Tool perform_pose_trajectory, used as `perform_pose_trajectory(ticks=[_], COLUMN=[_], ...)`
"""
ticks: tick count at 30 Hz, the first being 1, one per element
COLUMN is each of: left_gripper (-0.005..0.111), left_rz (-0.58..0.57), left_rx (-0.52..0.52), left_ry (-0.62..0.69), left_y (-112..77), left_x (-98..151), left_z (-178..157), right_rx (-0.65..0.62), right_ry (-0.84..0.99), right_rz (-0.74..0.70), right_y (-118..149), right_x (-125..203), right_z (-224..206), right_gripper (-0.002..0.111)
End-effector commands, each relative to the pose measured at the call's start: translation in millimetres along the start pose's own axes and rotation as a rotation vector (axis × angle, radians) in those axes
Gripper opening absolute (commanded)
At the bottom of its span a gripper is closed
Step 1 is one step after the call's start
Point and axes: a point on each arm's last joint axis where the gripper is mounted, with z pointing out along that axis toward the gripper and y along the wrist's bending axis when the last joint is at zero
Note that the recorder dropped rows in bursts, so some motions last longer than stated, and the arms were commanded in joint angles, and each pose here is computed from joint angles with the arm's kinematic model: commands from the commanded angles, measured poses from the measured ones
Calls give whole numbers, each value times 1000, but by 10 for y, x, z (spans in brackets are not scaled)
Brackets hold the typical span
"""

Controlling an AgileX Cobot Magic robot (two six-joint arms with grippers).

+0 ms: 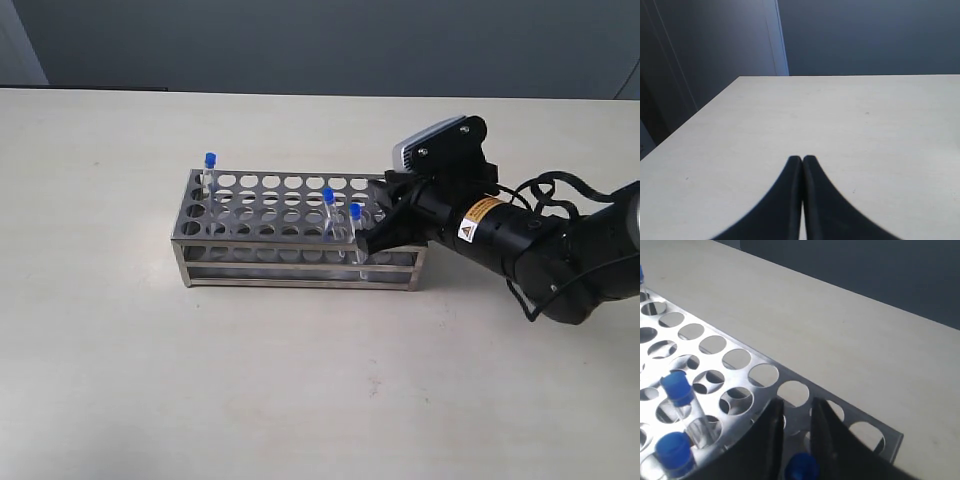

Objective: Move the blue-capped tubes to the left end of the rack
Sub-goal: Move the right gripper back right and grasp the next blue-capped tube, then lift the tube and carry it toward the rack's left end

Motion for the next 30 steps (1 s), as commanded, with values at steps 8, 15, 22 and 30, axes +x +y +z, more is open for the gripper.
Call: perform_pose_trajectory(ticks=[8,15,22,30], left_gripper=[0,0,0,0], left_rz=[-3,-3,-3,-3], left_rx=[-2,-2,-2,-2], left_ry=[-10,-10,-10,-10], left_y=[0,0,0,0], left_x=[4,4,4,4], left_z=[1,1,1,1], right_rx=[9,13,-14,-16], right_ry=[-15,-54,-121,-139], right_rz=[-7,-21,-85,-147], right_y=[-24,-33,-1,13], right_x=[-63,-292,-559,-982], right_z=[-23,-162,-351,-378], right_gripper=[0,0,0,0])
